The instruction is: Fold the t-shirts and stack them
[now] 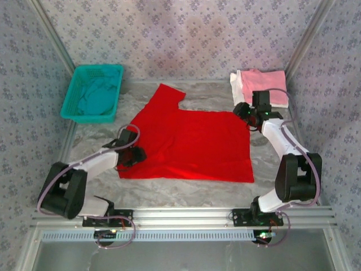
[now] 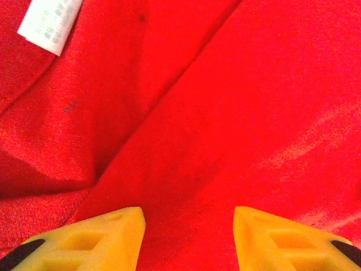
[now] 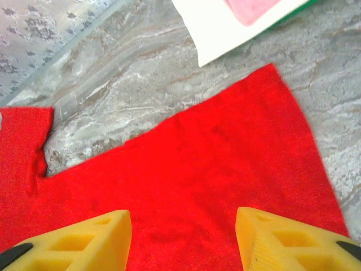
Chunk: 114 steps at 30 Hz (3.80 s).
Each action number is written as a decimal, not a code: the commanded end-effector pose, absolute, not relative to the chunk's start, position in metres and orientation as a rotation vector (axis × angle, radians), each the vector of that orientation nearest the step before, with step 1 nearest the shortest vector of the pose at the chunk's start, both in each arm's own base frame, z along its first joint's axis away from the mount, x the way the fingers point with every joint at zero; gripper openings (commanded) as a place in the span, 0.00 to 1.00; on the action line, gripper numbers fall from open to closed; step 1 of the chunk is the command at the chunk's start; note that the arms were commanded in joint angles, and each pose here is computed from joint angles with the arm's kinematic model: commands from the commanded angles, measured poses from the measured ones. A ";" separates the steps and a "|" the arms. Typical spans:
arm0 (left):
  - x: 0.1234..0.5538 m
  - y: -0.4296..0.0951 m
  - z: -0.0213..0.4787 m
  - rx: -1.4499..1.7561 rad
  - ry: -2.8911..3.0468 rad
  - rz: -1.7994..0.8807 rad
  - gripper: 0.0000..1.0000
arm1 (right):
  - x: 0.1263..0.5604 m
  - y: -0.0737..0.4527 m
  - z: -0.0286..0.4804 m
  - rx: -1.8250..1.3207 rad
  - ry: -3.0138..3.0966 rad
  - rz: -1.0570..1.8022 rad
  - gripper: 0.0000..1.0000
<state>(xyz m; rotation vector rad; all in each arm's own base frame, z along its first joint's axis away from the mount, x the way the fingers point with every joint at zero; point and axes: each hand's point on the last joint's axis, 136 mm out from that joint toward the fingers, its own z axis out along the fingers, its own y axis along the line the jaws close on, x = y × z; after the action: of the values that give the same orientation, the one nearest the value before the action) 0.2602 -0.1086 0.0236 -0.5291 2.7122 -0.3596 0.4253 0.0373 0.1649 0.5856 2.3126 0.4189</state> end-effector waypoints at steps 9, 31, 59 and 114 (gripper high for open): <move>0.227 -0.095 0.039 -0.558 2.686 -0.268 0.53 | 0.447 0.047 0.164 0.524 2.314 0.468 0.54; 0.609 -0.156 0.153 -0.021 2.498 -0.237 0.66 | 0.493 0.062 0.127 0.257 2.554 0.264 0.52; 0.686 -0.172 0.033 -0.316 2.361 -0.682 0.64 | 0.466 0.102 0.128 0.209 2.479 0.688 0.50; 0.655 -0.180 0.100 -0.040 2.403 -0.361 0.73 | 0.481 0.097 0.105 0.227 2.565 0.595 0.49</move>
<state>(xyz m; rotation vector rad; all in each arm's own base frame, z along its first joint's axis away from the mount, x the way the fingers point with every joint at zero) 0.6549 -0.1847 0.1411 0.0024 2.3320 -0.3763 0.4801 0.0922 0.1080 0.2448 2.5459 0.5745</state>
